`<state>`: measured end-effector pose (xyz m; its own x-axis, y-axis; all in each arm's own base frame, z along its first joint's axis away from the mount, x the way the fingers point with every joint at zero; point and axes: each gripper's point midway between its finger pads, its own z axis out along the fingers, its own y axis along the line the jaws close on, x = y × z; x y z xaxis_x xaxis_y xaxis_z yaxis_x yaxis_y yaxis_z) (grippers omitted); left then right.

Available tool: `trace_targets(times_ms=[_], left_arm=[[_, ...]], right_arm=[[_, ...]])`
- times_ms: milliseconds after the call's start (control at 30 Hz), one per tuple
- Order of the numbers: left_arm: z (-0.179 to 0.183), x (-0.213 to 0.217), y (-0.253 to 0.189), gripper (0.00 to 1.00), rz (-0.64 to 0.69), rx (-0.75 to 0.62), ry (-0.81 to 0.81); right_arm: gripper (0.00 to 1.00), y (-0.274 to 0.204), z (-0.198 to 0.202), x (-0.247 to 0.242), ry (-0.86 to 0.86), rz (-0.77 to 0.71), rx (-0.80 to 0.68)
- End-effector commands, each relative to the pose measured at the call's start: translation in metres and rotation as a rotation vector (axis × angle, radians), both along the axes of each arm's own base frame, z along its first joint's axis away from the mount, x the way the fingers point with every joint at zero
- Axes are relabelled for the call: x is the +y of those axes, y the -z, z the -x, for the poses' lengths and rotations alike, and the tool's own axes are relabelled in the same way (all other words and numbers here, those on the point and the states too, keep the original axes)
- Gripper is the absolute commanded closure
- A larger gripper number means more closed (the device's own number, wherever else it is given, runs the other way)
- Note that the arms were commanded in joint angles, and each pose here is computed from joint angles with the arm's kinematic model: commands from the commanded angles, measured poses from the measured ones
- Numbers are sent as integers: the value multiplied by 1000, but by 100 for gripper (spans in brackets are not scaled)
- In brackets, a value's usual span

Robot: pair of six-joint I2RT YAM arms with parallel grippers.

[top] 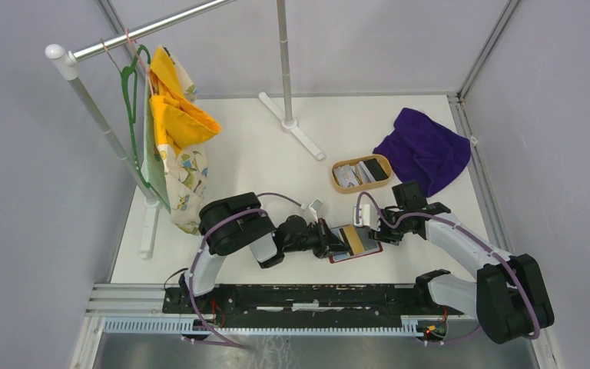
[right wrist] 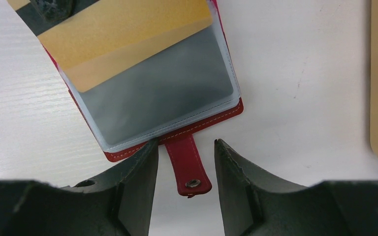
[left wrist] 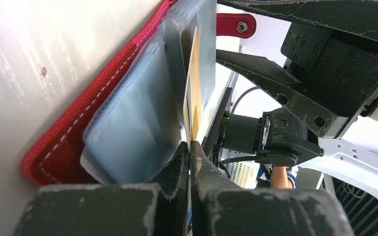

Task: Put the credit cards into the card holder
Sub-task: Insert the credit card into the card holder.

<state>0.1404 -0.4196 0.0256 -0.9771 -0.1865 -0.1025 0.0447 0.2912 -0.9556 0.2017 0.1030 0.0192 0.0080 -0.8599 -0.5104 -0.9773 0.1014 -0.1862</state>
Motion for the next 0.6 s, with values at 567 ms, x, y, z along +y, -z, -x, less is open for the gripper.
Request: trace_targets(times_ms=[567], left_arm=[[4, -8, 21, 94, -62, 54, 55]], right_arm=[[47, -5, -2, 4, 3, -13, -9]])
